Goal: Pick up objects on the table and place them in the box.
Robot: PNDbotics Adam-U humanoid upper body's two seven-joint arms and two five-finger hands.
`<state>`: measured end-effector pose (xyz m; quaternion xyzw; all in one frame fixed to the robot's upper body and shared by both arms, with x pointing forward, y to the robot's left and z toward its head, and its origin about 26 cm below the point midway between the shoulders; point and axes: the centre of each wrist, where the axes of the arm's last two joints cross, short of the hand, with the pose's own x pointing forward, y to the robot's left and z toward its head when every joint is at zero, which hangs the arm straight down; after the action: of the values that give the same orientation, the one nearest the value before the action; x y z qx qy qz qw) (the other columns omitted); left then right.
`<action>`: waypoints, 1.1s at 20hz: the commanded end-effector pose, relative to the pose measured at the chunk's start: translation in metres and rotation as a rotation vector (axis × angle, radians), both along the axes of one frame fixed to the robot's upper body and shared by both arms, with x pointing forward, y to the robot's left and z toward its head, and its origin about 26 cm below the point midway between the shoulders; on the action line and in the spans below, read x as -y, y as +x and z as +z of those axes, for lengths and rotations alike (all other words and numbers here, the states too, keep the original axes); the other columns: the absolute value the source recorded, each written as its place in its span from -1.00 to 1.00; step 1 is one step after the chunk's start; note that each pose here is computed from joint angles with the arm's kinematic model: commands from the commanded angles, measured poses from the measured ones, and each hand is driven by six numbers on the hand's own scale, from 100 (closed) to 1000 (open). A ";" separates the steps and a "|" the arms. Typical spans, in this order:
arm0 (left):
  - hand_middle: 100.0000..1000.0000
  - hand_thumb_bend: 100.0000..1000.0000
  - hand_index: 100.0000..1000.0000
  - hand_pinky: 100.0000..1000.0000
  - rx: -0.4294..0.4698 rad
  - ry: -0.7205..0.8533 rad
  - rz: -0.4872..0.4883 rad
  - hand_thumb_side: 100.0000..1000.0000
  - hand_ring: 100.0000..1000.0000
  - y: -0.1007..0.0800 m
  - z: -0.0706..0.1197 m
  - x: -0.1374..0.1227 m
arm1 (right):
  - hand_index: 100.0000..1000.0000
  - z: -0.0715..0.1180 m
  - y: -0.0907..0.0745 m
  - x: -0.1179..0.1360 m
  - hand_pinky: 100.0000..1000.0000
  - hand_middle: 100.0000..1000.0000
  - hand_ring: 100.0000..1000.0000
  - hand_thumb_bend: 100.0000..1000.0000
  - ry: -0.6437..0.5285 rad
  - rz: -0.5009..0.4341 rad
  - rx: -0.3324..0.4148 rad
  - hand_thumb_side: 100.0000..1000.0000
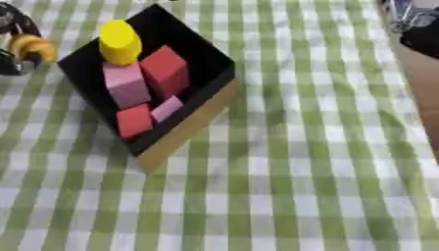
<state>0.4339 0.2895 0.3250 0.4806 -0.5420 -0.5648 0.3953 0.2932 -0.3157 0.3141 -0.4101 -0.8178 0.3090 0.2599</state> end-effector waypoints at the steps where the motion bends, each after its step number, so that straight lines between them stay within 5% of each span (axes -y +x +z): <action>1: 0.15 -0.94 0.34 0.53 0.089 0.036 -0.021 -1.00 0.29 -0.016 0.028 0.001 | 0.65 0.010 -0.005 0.001 0.53 0.07 0.28 -1.00 -0.015 -0.002 0.032 0.00; 9: 0.14 -0.91 0.34 0.52 0.139 0.105 -0.197 -1.00 0.29 -0.042 0.041 0.040 | 0.65 0.010 -0.005 0.000 0.53 0.07 0.28 -1.00 -0.017 0.005 0.032 -0.01; 22: 0.14 -0.89 0.35 0.50 0.066 0.053 -0.427 -1.00 0.29 -0.081 0.035 0.069 | 0.65 0.011 -0.005 0.000 0.53 0.07 0.28 -1.00 -0.011 0.009 0.038 -0.02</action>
<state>0.3609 0.2172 0.3486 0.3748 -0.6269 -0.6376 0.2452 0.2931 -0.3155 0.3157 -0.4082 -0.8197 0.3081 0.2580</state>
